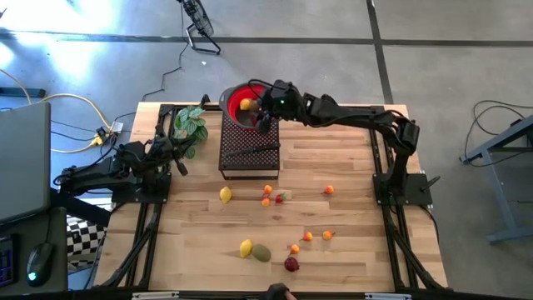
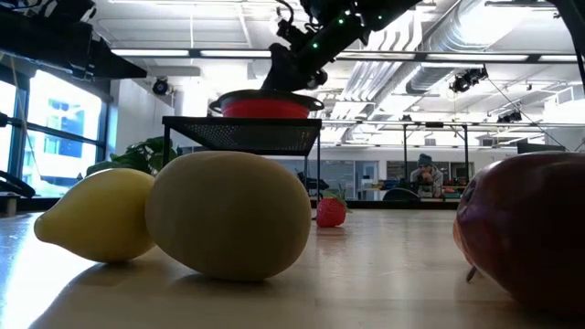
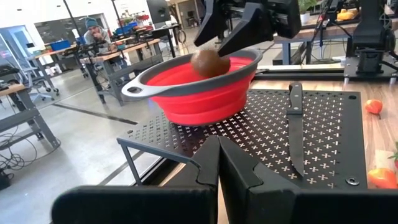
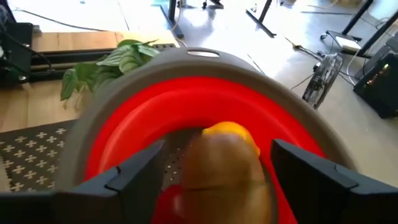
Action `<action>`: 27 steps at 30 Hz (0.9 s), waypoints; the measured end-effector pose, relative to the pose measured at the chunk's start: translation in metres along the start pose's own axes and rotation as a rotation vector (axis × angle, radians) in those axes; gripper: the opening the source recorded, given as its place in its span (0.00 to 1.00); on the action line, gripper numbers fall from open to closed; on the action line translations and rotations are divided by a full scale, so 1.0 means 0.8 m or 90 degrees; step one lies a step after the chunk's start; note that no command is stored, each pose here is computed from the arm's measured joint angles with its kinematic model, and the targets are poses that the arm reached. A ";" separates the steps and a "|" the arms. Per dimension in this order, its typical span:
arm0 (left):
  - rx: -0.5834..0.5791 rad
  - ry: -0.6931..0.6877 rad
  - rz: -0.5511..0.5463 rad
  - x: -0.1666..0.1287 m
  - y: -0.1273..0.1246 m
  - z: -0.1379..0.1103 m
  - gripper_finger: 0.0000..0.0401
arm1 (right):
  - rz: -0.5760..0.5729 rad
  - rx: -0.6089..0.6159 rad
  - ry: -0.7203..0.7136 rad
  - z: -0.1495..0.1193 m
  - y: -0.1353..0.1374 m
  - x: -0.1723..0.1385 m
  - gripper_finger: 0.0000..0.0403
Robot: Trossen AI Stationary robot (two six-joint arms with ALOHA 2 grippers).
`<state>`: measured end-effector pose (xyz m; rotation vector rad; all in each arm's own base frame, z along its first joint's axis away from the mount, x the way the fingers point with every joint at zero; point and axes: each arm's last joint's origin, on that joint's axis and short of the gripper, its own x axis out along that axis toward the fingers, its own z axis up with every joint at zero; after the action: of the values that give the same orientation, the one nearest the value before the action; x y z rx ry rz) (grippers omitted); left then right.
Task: Pick & Place Fruit
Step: Put the top kiwi into the red strainer bowl, then put the pear into the red strainer bowl
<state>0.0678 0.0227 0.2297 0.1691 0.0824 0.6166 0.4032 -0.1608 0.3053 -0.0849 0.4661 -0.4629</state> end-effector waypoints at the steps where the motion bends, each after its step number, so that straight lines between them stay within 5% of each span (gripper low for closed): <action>1: 0.000 0.000 0.000 0.000 0.000 0.000 0.00 | -0.002 -0.006 -0.001 0.001 0.000 -0.001 0.73; 8: 0.000 0.000 0.000 0.000 0.000 0.000 0.00 | -0.081 -0.047 0.014 0.004 -0.004 -0.010 0.78; 16: 0.000 0.000 0.002 0.000 0.000 0.000 0.00 | -0.058 -0.058 0.033 0.027 -0.006 -0.072 0.69; 27: 0.000 0.000 0.002 0.000 0.000 0.000 0.00 | 0.073 0.029 0.307 -0.008 0.003 -0.143 0.44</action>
<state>0.0677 0.0227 0.2297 0.1695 0.0827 0.6193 0.3107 -0.1075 0.3461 0.0996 0.9279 -0.3794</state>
